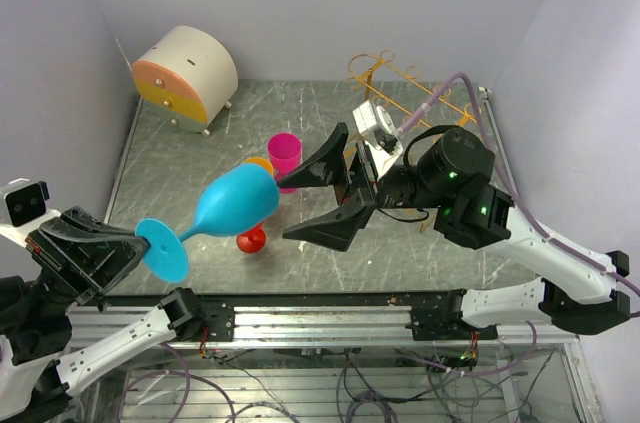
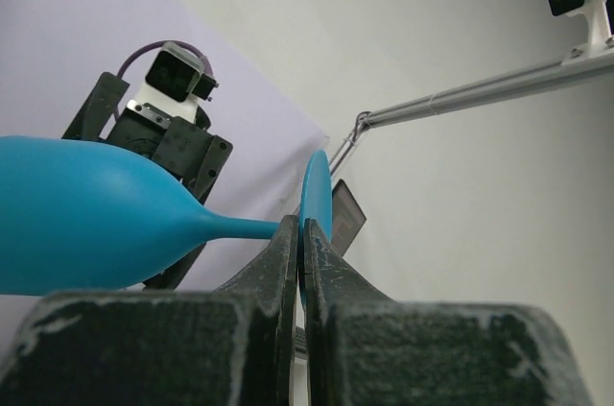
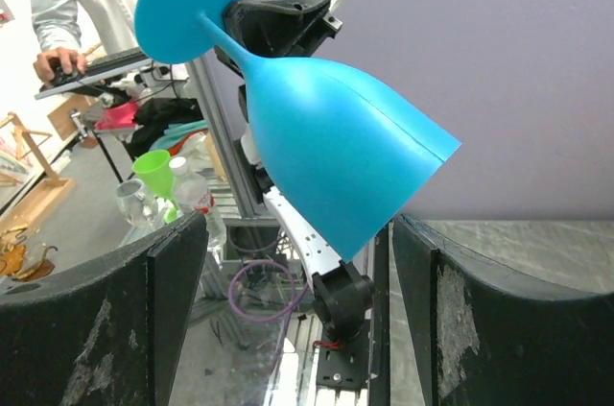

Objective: Take the wine glass off the wine glass rack

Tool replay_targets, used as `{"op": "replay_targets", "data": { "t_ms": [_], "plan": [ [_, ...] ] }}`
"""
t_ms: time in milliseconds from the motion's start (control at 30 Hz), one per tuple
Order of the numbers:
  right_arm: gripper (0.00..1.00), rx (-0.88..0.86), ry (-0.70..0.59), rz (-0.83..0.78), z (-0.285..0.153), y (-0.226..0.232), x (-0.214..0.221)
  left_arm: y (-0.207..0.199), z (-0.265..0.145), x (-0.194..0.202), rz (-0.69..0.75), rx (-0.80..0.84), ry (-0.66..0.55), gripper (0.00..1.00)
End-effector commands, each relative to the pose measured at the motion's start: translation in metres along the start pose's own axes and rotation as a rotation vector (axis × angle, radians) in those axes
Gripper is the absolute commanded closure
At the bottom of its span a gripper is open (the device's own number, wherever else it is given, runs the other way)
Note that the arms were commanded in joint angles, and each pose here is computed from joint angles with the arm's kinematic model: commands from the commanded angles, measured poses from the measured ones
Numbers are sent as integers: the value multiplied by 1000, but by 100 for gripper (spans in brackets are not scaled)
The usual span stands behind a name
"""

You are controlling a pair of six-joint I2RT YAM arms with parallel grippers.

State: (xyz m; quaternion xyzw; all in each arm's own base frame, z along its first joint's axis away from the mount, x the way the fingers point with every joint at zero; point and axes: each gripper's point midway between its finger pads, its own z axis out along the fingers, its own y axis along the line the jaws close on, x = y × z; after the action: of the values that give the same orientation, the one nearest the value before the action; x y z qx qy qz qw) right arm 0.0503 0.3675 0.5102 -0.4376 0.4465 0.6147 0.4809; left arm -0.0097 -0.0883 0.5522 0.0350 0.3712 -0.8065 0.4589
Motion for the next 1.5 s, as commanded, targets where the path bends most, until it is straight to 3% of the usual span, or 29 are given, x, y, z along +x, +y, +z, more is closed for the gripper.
{"op": "replay_targets", "data": {
  "t_ms": [0, 200, 567, 1000, 1100, 1267, 1367, 1400, 1467],
  "plan": [
    [23, -69, -55, -52, 2, 8, -15, -40, -9, -6, 2, 158, 0, 93],
    [23, -62, -48, -46, 6, 1, -9, -54, -16, -8, 23, 207, -1, 93],
    [31, -236, -54, -8, 18, 19, -2, -50, -10, -2, 33, 233, 17, 93],
    [39, -311, -100, -7, 14, 34, -13, -29, -5, 9, 14, 212, 30, 93],
    [54, -321, -99, -4, 14, 35, -13, -27, -2, 10, 12, 210, 33, 93],
    [100, -302, -98, -8, 11, 34, -11, -19, 0, 13, 15, 170, 46, 93],
    [100, -275, -98, -16, 5, 33, -12, -5, -3, 8, 47, 74, 28, 92],
    [100, -261, -97, -20, 3, 32, -13, -2, -6, 3, 61, 35, 10, 86],
    [100, -231, -97, -36, -4, 32, -16, 15, -15, -5, 83, -82, -26, 66]
  ]
}}
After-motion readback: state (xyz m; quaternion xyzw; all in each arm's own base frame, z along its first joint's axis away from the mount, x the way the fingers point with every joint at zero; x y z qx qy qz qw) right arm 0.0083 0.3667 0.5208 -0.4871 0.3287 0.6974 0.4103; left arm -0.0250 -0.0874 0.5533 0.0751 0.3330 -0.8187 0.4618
